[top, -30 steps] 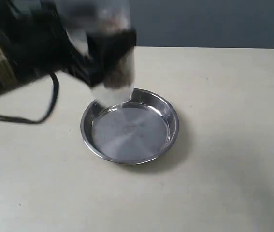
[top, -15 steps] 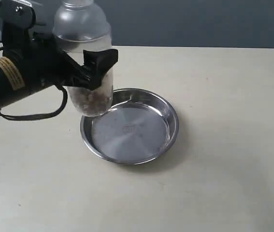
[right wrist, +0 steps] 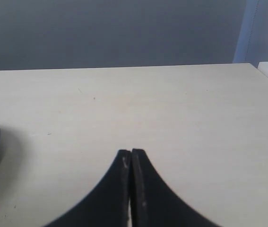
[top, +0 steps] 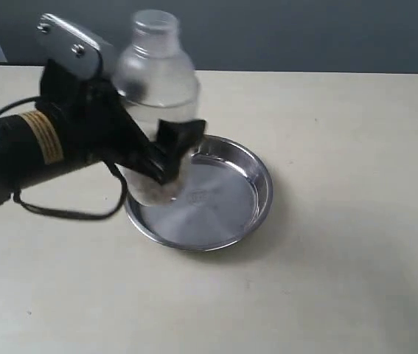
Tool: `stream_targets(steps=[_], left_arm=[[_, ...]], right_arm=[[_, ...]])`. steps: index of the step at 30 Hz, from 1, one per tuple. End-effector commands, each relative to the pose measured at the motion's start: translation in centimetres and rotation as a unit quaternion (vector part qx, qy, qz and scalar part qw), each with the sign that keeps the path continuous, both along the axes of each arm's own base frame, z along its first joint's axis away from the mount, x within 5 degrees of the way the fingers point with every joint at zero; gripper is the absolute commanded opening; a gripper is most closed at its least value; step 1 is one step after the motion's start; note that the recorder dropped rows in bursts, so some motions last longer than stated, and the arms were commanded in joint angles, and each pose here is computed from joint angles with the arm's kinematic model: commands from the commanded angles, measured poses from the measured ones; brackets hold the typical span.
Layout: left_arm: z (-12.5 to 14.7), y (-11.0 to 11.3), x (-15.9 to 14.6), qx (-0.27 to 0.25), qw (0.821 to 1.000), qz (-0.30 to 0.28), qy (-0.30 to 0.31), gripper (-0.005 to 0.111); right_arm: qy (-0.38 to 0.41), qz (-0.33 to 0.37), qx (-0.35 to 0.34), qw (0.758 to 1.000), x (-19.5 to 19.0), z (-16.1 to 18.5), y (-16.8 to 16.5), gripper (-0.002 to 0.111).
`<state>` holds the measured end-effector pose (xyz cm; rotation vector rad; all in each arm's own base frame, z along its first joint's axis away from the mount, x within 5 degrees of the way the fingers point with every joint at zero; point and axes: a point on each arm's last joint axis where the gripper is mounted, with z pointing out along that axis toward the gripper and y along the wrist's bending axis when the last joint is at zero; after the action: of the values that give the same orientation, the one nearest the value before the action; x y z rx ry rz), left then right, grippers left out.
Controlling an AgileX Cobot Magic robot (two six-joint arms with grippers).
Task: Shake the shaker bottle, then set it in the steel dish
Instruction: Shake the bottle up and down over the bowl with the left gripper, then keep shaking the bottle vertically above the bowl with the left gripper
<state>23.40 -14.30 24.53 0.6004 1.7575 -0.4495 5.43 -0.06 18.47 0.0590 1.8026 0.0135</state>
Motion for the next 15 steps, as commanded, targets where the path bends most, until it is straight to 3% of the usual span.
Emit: stream_targets(steps=[1, 2, 3, 5, 6, 7, 8, 9, 11, 12, 13, 14, 15], left_arm=[[0.4, 1.7, 1.7, -0.084, 0.991, 0.106, 0.012, 0.000], [0.1, 2.5, 2.3, -0.128, 0.979, 0.158, 0.032, 0.000], [0.1, 2.1, 2.2, -0.123, 0.982, 0.140, 0.025, 0.000], [0.3, -0.7, 0.5, -0.065, 0.998, -0.017, -0.009, 0.000], [0.3, -1.9, -0.5, -0.040, 0.995, -0.091, -0.030, 0.000], [0.3, -2.1, -0.7, -0.034, 0.994, -0.097, -0.029, 0.000], [-0.1, -1.4, 0.0, -0.042, 0.998, -0.043, -0.002, 0.000], [-0.7, 0.0, 1.2, -0.068, 0.996, 0.049, 0.035, 0.000], [-1.1, 2.0, 2.6, -0.157, 0.968, 0.183, 0.070, 0.000], [-0.9, 1.3, 2.3, -0.144, 0.976, 0.152, 0.055, 0.000], [-0.4, -0.4, 1.3, -0.100, 0.993, 0.062, 0.019, 0.000], [-0.2, -1.9, 0.1, -0.042, 0.998, -0.040, -0.022, 0.000], [-0.1, -2.8, -0.6, -0.020, 0.995, -0.093, -0.042, 0.000]], right_arm=[[-0.008, -0.002, -0.002, 1.000, 0.0, 0.1, 0.0, -0.001], [-0.008, -0.002, -0.002, 1.000, 0.0, 0.1, 0.0, -0.001], [-0.008, -0.002, -0.002, 1.000, 0.0, 0.1, 0.0, -0.001], [-0.008, -0.002, -0.002, 1.000, 0.0, 0.1, 0.0, -0.001], [-0.008, -0.002, -0.002, 1.000, 0.0, 0.1, 0.0, -0.001], [-0.008, -0.002, -0.002, 1.000, 0.0, 0.1, 0.0, -0.001], [-0.008, -0.002, -0.002, 1.000, 0.0, 0.1, 0.0, -0.001], [-0.008, -0.002, -0.002, 1.000, 0.0, 0.1, 0.0, -0.001], [-0.008, -0.002, -0.002, 1.000, 0.0, 0.1, 0.0, -0.001], [-0.008, -0.002, -0.002, 1.000, 0.0, 0.1, 0.0, -0.001], [-0.008, -0.002, -0.002, 1.000, 0.0, 0.1, 0.0, -0.001], [-0.008, -0.002, -0.002, 1.000, 0.0, 0.1, 0.0, -0.001], [-0.008, -0.002, -0.002, 1.000, 0.0, 0.1, 0.0, -0.001]])
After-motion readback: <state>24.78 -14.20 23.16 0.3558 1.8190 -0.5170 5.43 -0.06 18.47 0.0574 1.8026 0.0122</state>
